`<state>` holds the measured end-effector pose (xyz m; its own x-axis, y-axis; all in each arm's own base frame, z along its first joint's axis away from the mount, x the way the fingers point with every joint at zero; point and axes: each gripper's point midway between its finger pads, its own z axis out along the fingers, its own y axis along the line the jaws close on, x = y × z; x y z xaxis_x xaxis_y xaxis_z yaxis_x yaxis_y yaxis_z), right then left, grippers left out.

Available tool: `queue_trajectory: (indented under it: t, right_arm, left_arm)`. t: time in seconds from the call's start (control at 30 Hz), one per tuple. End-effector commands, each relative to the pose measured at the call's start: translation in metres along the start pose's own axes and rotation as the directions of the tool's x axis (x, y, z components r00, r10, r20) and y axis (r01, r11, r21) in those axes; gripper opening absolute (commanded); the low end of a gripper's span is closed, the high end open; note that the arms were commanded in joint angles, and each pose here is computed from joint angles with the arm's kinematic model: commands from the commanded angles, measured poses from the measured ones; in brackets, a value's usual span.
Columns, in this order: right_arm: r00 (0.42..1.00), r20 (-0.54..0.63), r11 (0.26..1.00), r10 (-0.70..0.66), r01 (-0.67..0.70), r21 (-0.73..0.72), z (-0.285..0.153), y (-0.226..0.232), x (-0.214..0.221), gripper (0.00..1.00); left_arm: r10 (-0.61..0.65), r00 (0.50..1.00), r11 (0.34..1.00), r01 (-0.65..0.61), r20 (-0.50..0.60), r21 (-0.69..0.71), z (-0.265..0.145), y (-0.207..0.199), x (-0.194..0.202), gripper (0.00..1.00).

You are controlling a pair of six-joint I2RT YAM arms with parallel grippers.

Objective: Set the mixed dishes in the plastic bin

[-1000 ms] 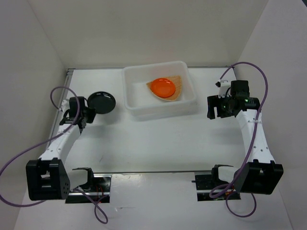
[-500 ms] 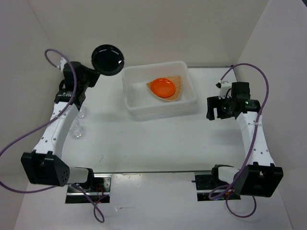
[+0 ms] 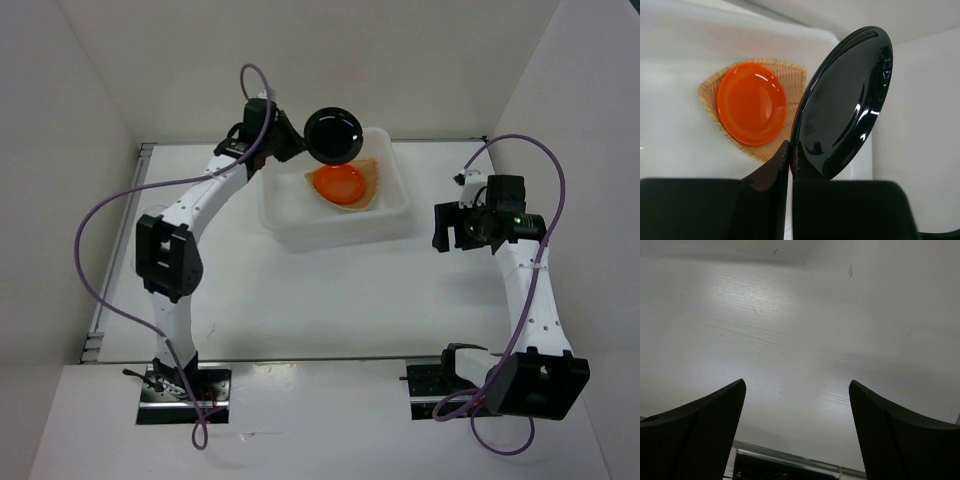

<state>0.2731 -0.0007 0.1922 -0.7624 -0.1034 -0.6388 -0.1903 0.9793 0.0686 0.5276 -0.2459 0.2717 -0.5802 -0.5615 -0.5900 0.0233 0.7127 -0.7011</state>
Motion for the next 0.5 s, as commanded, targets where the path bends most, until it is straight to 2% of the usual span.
queue_trajectory:
  t: [0.0, 0.2, 0.47]
  right_arm:
    - [0.998, 0.065, 1.0, -0.004, 0.004, -0.005, -0.002, 0.001, -0.012, 0.88]
    - [0.997, 0.074, 1.0, -0.006, 0.007, -0.003, -0.004, 0.001, -0.013, 0.88]
    - [0.997, 0.074, 1.0, -0.006, 0.007, -0.003, -0.004, 0.001, -0.013, 0.88]
  left_arm:
    - [0.036, 0.998, 0.999, -0.036, -0.048, -0.003, 0.021, -0.002, 0.01, 0.0]
    - [0.057, 0.991, 0.995, -0.066, -0.117, -0.071, 0.06, 0.011, 0.037, 0.0]
    - [0.054, 0.98, 0.982, -0.087, -0.192, -0.166, 0.092, 0.037, 0.061, 0.0]
